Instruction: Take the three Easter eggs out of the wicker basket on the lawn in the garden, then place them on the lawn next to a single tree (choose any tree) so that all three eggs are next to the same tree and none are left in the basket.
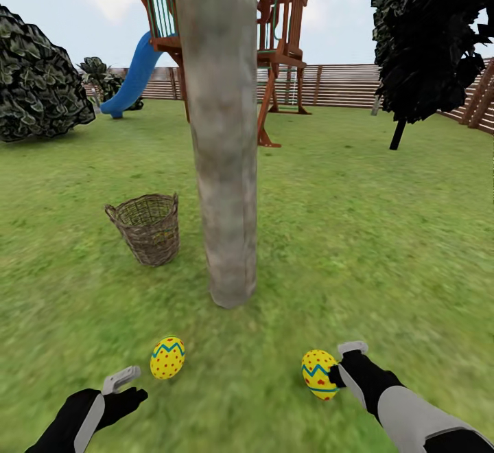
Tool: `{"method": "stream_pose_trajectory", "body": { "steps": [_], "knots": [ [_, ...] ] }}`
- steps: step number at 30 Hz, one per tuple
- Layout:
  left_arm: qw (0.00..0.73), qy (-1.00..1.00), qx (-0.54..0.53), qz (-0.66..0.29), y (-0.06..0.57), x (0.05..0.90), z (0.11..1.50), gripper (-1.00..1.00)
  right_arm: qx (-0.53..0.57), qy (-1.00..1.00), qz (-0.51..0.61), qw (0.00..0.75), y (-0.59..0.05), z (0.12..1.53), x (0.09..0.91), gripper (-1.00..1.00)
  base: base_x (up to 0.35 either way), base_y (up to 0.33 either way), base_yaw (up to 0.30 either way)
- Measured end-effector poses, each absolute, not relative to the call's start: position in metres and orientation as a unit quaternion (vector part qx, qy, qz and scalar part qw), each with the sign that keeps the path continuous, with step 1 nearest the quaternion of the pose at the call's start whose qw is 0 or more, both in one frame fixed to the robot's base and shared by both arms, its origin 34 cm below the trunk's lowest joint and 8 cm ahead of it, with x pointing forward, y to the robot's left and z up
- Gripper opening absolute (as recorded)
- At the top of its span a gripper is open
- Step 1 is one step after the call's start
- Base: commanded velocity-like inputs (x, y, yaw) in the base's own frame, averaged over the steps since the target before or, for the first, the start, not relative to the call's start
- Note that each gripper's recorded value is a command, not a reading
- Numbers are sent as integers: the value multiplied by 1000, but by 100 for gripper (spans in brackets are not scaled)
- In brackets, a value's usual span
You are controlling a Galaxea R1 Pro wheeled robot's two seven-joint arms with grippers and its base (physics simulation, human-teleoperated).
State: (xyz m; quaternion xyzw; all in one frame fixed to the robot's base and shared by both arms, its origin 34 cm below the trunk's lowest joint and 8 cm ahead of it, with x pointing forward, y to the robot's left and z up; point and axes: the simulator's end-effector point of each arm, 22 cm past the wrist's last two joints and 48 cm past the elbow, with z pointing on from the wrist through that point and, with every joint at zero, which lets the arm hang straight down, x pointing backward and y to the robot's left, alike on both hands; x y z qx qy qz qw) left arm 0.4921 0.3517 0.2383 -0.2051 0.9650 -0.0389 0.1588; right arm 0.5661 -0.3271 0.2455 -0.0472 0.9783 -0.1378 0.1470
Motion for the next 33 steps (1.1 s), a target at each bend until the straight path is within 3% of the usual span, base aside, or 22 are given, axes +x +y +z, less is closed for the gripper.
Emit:
{"method": "stream_pose_trajectory", "body": {
  "steps": [33],
  "knots": [
    [167,963,-205,-42,350,496,246,100,-40,974,-143,170,-340,259,576,100,0,0,0]
  ]
}}
